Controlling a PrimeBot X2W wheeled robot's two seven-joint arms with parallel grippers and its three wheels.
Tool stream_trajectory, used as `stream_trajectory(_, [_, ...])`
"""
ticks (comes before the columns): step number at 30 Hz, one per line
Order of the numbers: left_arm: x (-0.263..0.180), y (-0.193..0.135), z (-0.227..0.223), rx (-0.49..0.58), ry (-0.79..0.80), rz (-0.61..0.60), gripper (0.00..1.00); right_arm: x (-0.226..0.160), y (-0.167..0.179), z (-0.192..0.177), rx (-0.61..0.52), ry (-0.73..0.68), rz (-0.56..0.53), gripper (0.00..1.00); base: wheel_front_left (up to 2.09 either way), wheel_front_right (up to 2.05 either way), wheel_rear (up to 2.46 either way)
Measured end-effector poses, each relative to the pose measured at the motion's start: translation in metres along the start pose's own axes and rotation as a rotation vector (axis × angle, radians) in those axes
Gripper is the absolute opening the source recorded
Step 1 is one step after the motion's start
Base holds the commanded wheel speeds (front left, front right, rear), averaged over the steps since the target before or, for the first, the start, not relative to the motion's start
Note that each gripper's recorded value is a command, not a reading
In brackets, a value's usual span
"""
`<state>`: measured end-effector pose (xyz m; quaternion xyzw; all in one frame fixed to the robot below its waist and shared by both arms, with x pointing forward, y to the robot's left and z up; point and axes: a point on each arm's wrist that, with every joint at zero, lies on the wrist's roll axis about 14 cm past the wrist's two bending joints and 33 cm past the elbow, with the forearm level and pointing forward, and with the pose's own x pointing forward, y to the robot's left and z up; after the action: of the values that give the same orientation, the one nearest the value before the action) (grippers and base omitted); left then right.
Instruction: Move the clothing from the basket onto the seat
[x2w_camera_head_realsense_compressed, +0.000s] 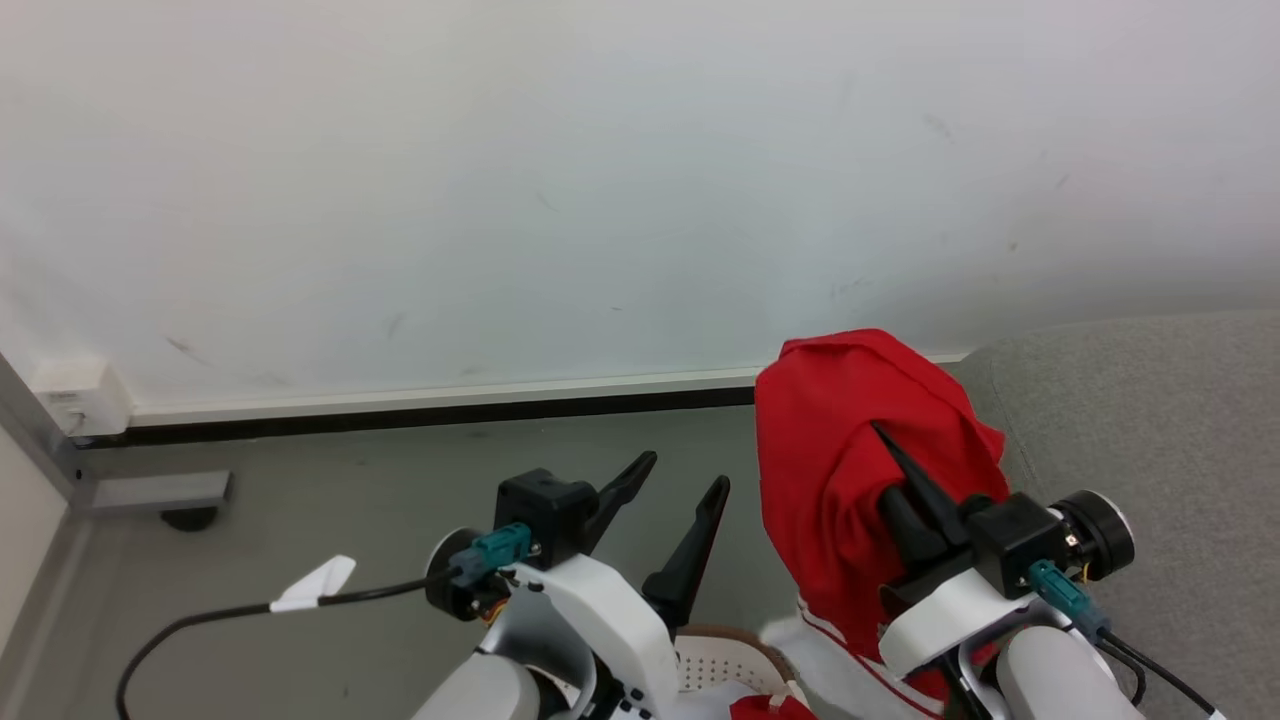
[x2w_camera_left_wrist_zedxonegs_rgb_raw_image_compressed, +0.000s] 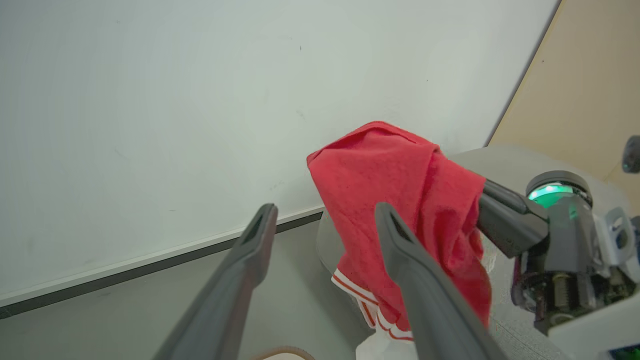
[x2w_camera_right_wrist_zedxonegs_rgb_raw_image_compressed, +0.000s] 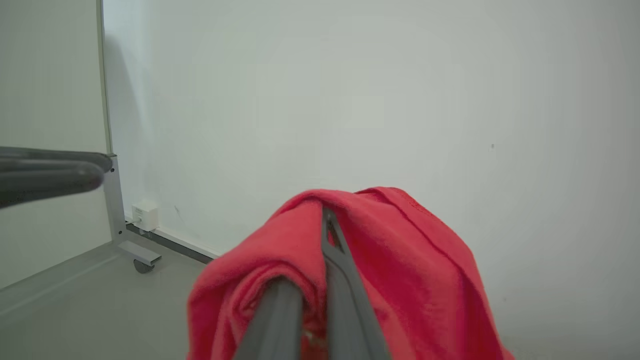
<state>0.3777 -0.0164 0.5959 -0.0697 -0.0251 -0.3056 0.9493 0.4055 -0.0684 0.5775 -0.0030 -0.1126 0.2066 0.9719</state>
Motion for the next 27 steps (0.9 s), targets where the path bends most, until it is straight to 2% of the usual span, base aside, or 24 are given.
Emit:
stream_trajectory(14, [0.018,-0.026,-0.014,-0.015,0.016,-0.093,1.00,-0.026,-0.063,0.014,-0.041,-0.032,-0.192,0.00,0.00,0.00,0.00])
stream_trajectory(27, [0.043,-0.090,-0.042,-0.057,0.072,-0.296,1.00,-0.097,-0.142,0.025,-0.135,-0.018,-0.445,0.00,0.00,0.00,0.00])
